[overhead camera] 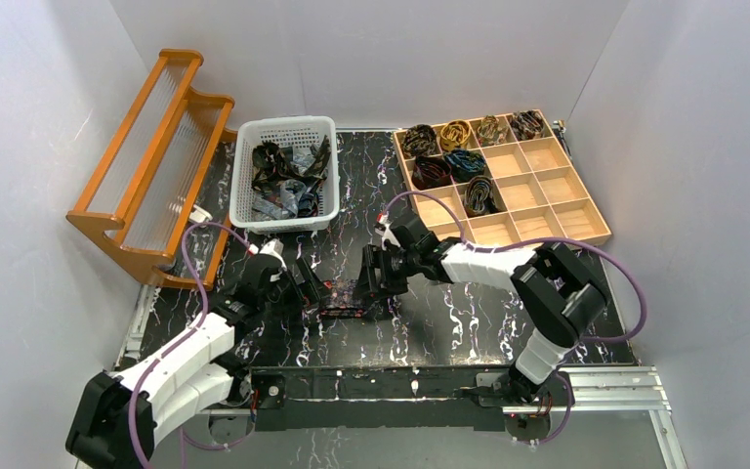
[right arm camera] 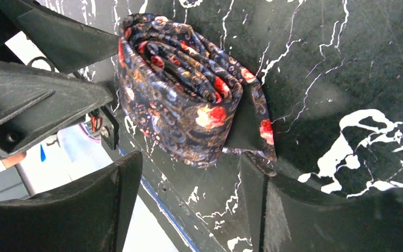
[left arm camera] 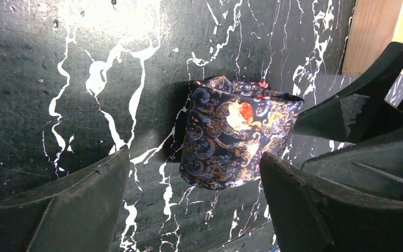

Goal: Roll the ties
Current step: Roll the tie at the center of the board.

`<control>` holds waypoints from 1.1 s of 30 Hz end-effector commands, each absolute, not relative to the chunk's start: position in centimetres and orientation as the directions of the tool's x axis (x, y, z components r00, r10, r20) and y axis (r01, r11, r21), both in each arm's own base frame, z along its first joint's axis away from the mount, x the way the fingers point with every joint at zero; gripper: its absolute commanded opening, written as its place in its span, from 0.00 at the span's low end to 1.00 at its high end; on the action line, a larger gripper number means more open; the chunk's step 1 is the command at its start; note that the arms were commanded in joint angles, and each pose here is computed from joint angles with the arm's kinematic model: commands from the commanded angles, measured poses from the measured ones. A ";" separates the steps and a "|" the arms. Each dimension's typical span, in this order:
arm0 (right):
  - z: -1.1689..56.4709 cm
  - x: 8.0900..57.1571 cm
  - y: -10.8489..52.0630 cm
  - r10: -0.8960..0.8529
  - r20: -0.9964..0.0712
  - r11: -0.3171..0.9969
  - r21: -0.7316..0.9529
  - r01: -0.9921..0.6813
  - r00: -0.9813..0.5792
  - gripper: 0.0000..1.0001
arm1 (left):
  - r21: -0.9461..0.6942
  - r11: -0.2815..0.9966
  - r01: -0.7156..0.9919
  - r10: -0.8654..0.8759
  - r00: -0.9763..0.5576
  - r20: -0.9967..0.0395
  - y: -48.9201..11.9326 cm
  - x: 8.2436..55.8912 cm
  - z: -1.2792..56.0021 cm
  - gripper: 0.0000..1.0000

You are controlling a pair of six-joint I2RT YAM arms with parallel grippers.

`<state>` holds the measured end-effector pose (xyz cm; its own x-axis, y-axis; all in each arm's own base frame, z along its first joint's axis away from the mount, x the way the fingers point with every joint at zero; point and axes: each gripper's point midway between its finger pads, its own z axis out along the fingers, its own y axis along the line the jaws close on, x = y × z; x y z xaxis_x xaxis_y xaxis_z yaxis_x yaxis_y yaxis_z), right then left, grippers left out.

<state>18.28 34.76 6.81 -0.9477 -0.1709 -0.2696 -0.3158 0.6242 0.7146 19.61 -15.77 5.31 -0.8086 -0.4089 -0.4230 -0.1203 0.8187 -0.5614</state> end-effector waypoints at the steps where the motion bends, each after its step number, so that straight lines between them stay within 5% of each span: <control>1: 7.3 19.3 36.2 -0.188 -0.296 0.601 0.719 -0.348 -0.937 0.72 | -0.649 0.758 -0.066 -0.404 -0.829 -0.387 -17.2 19.4 5.5 0.91; 10: 4.0 19.4 34.6 -0.191 -0.241 0.707 0.639 -0.304 -0.952 0.48 | -0.626 0.776 -0.080 -0.385 -0.845 -0.370 -16.6 18.8 4.1 0.91; 33: -0.4 18.1 32.4 -0.212 -0.109 0.729 0.645 -0.232 -0.971 0.30 | -0.702 0.712 0.029 -0.329 -0.869 -0.369 -19.1 19.2 3.2 0.90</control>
<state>18.81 34.39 3.06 -0.9651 -0.1990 -0.1700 -0.2604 0.6659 0.6991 20.05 -18.88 4.40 -0.8502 -0.3580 -0.3860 0.0104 0.7216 -0.6922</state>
